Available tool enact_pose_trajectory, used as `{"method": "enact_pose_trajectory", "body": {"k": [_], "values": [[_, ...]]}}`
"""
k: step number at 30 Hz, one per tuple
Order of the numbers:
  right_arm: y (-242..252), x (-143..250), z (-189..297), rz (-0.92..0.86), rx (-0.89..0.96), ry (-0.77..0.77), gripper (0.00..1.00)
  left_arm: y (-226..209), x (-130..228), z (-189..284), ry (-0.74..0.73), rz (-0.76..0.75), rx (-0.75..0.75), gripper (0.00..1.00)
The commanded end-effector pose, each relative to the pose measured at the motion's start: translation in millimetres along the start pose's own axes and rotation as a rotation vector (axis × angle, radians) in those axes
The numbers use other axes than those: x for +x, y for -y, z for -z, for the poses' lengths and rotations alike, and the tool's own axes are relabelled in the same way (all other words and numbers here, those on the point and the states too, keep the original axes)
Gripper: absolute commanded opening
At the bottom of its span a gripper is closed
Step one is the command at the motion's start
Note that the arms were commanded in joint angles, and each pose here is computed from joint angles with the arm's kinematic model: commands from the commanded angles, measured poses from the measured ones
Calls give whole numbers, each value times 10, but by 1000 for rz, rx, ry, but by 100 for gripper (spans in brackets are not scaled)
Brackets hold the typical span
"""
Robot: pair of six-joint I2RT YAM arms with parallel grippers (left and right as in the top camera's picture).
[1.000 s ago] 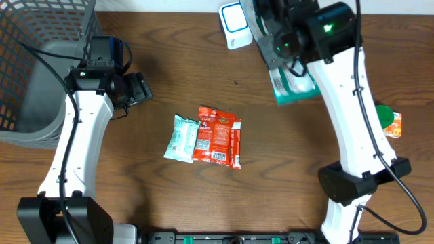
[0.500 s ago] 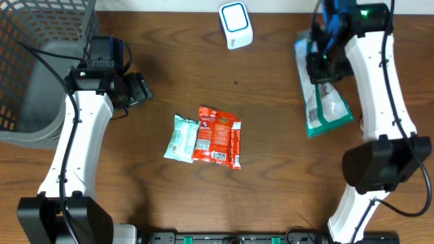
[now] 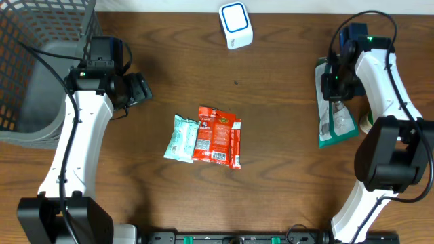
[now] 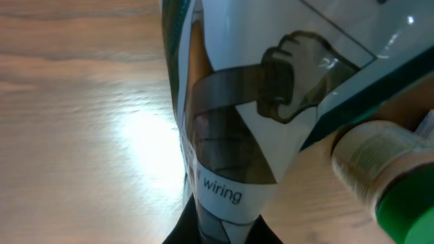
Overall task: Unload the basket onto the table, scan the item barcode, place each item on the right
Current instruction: 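Carry the gloves pack right and lower it onto the table, then release the gloves pack and move the right gripper to the red snack packets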
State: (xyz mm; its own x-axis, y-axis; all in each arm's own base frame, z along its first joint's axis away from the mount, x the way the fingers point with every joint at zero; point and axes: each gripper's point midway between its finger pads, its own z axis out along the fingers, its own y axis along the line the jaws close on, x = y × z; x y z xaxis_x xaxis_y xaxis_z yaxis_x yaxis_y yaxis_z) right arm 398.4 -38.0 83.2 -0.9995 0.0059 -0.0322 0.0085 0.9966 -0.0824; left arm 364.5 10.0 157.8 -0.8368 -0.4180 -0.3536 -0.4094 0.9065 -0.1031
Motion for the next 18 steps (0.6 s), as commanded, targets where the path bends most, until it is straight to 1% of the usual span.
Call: {"method": "enact_pose_trajectory", "body": {"k": [1, 2, 3, 5, 7, 10, 13, 15, 17, 18], "values": [[138, 64, -139, 3, 61, -18, 33, -12, -31, 32, 14, -4, -4, 86], [136, 70, -162, 4, 61, -19, 48, -12, -31, 32, 14, -4, -4, 86], [135, 75, -177, 4, 61, -20, 56, -12, -31, 32, 14, -4, -4, 86], [141, 71, -206, 4, 66, -16, 67, -12, -31, 32, 14, -4, -4, 86], [153, 58, -210, 3, 73, -11, 73, -12, -31, 32, 14, -4, -4, 86], [160, 18, -209, 1, 77, 6, 77, -12, -31, 32, 14, -4, -4, 86], [107, -5, -207, 2, 51, 15, 77, -12, -31, 32, 14, -4, -4, 86], [-131, -41, -201, 5, -84, 33, 76, -12, -31, 32, 14, -4, -4, 86], [-467, -95, -139, 11, -278, 60, 72, -12, -31, 32, 14, -4, -4, 86], [-595, -104, -100, 14, -351, 66, 69, -12, -31, 32, 14, -4, -4, 87]]}}
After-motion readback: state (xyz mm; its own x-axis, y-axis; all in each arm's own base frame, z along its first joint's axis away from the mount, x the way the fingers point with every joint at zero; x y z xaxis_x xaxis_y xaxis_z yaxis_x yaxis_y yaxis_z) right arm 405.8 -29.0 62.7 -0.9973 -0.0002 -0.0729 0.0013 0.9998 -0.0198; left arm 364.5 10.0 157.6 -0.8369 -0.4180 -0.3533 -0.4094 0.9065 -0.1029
